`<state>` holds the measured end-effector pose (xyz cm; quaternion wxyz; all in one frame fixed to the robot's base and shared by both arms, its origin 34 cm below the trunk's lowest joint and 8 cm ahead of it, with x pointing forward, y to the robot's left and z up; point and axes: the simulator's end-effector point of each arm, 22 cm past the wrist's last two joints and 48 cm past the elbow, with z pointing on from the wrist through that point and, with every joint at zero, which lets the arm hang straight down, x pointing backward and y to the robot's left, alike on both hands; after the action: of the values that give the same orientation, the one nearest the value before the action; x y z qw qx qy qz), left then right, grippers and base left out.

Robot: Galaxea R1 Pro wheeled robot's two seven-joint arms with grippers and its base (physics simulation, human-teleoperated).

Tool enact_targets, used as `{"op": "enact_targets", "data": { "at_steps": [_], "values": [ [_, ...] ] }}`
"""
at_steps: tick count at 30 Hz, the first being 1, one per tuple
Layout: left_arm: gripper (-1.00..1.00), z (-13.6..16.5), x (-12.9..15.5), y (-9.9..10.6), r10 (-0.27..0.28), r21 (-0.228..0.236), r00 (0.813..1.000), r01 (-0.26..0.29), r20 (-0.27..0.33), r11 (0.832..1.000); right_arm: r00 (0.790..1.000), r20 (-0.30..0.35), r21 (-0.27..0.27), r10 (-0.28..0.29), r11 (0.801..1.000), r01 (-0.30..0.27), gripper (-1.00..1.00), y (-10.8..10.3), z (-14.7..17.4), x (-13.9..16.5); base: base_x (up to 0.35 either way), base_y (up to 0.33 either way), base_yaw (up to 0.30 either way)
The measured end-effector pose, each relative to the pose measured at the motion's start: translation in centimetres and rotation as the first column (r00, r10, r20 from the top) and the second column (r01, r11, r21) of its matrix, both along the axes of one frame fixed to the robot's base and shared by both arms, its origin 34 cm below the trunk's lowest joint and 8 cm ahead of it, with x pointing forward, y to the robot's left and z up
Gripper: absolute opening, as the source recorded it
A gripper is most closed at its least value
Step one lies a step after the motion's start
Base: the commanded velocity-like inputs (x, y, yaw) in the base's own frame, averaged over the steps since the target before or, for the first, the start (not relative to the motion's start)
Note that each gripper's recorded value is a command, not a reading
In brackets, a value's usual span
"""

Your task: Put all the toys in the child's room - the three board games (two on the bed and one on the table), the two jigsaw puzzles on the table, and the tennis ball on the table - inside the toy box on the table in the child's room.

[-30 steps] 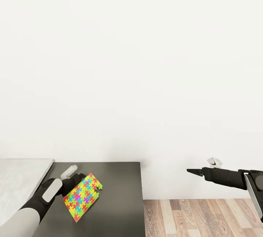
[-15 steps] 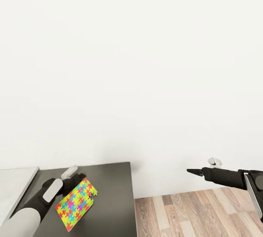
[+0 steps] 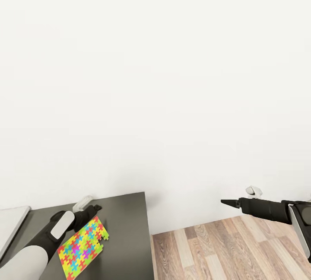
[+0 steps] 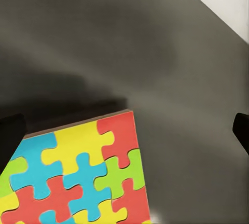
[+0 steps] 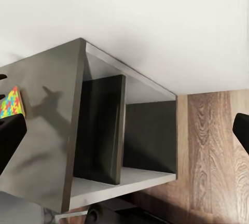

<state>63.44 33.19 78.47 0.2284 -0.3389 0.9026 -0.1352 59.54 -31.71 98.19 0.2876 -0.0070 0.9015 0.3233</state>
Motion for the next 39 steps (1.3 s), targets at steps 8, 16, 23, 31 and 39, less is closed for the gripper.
{"op": "enact_targets", "data": {
  "at_steps": [8,16,23,31,39],
  "values": [
    [1.0,-0.1,-0.1,0.1,-0.003,0.006,1.0,0.003,0.0,1.0,1.0,0.0,0.0,0.001,1.0,-0.001,1.0,0.1,0.0,0.0,0.0,0.0,-0.019],
    [1.0,-0.3,-0.2,0.8,-0.021,0.058,1.0,0.021,0.004,0.998,1.0,-0.001,-0.001,0.003,1.0,-0.003,1.0,0.1,-0.1,0.0,0.0,0.0,-0.004],
    [1.0,-0.5,-0.7,2.4,0.011,0.088,1.0,-0.012,0.019,0.996,1.0,-0.001,-0.004,0.006,1.0,-0.006,1.0,0.2,-0.1,0.0,0.0,0.0,-0.001],
    [1.0,-0.1,-1.5,5.3,0.126,0.06,0.991,-0.129,0.055,0.99,1.0,-0.001,-0.004,0.009,1.0,-0.009,1.0,0.3,-0.2,0.0,0.0,0.0,0.0],
    [1.0,3.0,-3.4,8.8,0.201,0.065,0.974,-0.209,0.107,0.976,1.0,0.001,-0.005,0.011,1.0,-0.011,1.0,0.4,-0.2,0.0,0.0,0.0,0.0]
  ]
}}
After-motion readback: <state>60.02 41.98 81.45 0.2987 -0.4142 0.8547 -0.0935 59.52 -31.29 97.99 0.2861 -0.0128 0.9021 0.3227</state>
